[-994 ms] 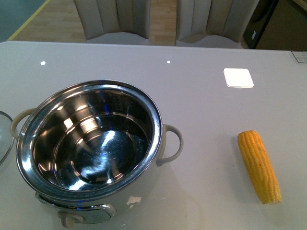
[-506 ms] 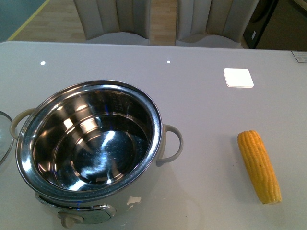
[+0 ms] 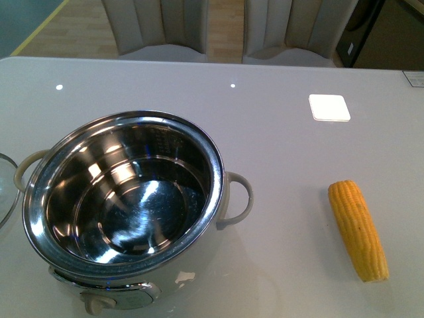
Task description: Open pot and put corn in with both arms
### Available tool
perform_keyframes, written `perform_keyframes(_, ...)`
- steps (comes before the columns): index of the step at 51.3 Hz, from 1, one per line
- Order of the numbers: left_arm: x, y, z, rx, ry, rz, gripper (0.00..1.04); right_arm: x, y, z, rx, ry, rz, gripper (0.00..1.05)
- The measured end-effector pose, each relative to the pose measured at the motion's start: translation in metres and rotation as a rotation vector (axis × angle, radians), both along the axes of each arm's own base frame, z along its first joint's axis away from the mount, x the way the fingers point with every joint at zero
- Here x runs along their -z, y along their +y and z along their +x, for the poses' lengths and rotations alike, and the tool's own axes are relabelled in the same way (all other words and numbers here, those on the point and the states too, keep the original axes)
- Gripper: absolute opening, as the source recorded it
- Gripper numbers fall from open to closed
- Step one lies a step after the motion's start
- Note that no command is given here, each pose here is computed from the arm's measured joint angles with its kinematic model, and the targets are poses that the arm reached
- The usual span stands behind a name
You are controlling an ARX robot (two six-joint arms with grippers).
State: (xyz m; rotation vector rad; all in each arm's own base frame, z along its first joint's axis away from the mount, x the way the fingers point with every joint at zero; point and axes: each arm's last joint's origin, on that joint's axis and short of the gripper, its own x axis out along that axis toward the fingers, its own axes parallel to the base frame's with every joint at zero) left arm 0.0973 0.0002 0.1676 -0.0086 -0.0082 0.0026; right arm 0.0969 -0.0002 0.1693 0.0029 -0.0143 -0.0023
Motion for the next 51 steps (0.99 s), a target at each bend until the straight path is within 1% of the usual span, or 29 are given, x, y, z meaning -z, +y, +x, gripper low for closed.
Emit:
perform_keyframes(1,0.000,0.000,0.000,0.000,0.000,0.000,0.72,0.000,0.000,0.000,0.000,0.000,0.000,0.96)
perform_keyframes(5,0.000,0.000,0.000,0.000,0.000,0.000,0.86,0.000,0.000,0.000,0.000,0.000,0.000,0.96)
perform_keyframes(7,0.000,0.000,0.000,0.000,0.000,0.000,0.96,0.000,0.000,0.000,0.000,0.000,0.000,0.96)
perform_keyframes(8,0.000,0.000,0.000,0.000,0.000,0.000,0.99,0.000,0.000,0.000,0.000,0.000,0.000,0.96)
perform_keyframes(12,0.000,0.000,0.000,0.000,0.000,0.002,0.97,0.000,0.000,0.000,0.000,0.000,0.000,0.96)
perform_keyframes(19,0.000,0.000,0.000,0.000,0.000,0.002,0.98,0.000,0.000,0.000,0.000,0.000,0.000,0.96)
perform_keyframes(20,0.000,0.000,0.000,0.000,0.000,0.002,0.98,0.001,0.000,0.000,-0.014,0.021,0.011,0.96)
perform_keyframes(22,0.000,0.000,0.000,0.000,0.000,0.002,0.98,0.001,0.001,0.000,-0.075,0.164,0.068,0.96)
perform_keyframes(24,0.000,0.000,0.000,0.000,0.000,0.002,0.98,0.002,0.001,0.002,-0.103,0.340,0.141,0.96)
perform_keyframes(25,0.000,0.000,0.000,0.002,0.000,0.002,0.98,0.004,0.002,0.003,-0.103,0.458,0.188,0.96)
perform_keyframes(28,0.000,0.000,0.000,0.000,0.000,0.002,0.98,0.011,0.003,0.005,-0.092,0.583,0.232,0.96)
perform_keyframes(32,0.000,0.000,0.000,0.000,0.000,0.002,0.98,0.015,0.004,0.010,-0.070,0.632,0.243,0.96)
perform_keyframes(39,0.000,0.000,0.000,0.000,0.000,0.002,0.98,0.017,0.009,0.029,-0.057,0.640,0.210,0.96)
perform_keyframes(44,0.000,0.000,0.000,0.000,0.000,0.002,0.98,0.023,0.015,0.060,-0.038,0.666,0.169,0.96)
perform_keyframes(51,0.000,0.000,0.000,0.000,0.000,0.002,0.98,0.043,0.026,0.111,-0.028,0.733,0.083,0.96)
